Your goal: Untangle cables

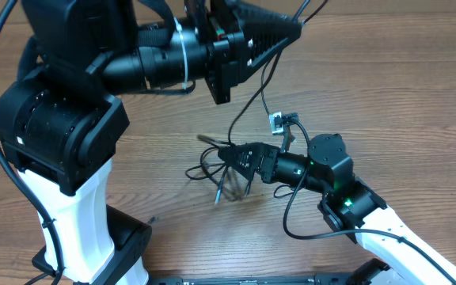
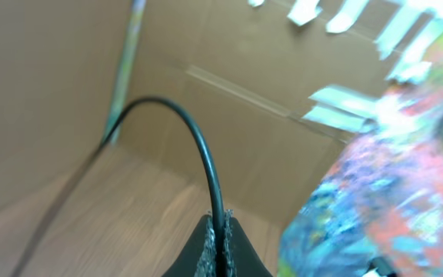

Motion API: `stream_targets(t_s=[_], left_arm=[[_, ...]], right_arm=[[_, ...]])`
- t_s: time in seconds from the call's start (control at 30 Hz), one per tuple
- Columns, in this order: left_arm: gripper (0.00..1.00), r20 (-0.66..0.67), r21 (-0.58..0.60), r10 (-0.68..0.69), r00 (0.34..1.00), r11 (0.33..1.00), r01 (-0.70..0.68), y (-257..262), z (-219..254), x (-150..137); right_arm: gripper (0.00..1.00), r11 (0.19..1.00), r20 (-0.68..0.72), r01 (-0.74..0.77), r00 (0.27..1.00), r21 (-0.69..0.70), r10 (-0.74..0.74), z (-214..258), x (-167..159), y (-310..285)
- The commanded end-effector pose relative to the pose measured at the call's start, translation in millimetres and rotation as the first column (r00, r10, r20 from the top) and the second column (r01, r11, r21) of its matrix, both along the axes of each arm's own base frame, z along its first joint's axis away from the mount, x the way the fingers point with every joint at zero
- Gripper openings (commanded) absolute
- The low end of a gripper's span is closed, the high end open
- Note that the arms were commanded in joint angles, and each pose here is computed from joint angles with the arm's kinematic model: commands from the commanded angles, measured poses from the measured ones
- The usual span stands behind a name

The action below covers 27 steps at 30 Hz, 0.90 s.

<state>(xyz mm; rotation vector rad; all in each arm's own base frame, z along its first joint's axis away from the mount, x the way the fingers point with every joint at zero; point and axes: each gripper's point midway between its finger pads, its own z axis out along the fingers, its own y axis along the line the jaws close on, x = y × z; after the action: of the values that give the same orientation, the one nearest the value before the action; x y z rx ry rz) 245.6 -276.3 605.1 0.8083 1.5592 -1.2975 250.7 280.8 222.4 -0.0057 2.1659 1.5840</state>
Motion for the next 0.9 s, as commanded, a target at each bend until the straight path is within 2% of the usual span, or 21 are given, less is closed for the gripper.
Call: stream_targets(t_s=[0.0, 0.2, 0.43, 0.63, 0.77, 0.87], left_arm=[[0.04, -0.025, -0.081, -0.108, 0.994, 0.991, 0.105, 1, 24, -26], [0.04, 0.028, -0.153, -0.073, 0.997, 0.985, 0.077, 13, 49, -22], [0.04, -0.017, -0.137, 0.104, 0.994, 0.985, -0.106, 58, 42, 20], [0.04, -0.084, -0.109, 0.254, 0.963, 0.959, -0.263, 100, 29, 52], [0.04, -0.068, -0.093, 0.331, 0.941, 0.937, -0.336, 120, 26, 65], [0.04, -0.074, -0.071, 0.441, 0.894, 0.892, -0.446, 141, 19, 82]], right_arm=[[1.00, 0.995, -0.020, 0.065, 0.998, -0.070, -0.067, -20, 14, -3], [0.99, 0.983, -0.098, 0.098, 0.989, -0.157, -0.114, -55, 21, -7], [0.99, 0.975, -0.127, 0.112, 0.982, -0.193, -0.138, -66, 20, -12], [0.99, 0.974, -0.134, 0.110, 0.981, -0.198, -0.138, -67, 20, -13], [0.99, 0.974, -0.134, 0.110, 0.981, -0.198, -0.138, -67, 20, -13], [0.99, 0.974, -0.134, 0.110, 0.981, -0.198, -0.138, -67, 20, -13]])
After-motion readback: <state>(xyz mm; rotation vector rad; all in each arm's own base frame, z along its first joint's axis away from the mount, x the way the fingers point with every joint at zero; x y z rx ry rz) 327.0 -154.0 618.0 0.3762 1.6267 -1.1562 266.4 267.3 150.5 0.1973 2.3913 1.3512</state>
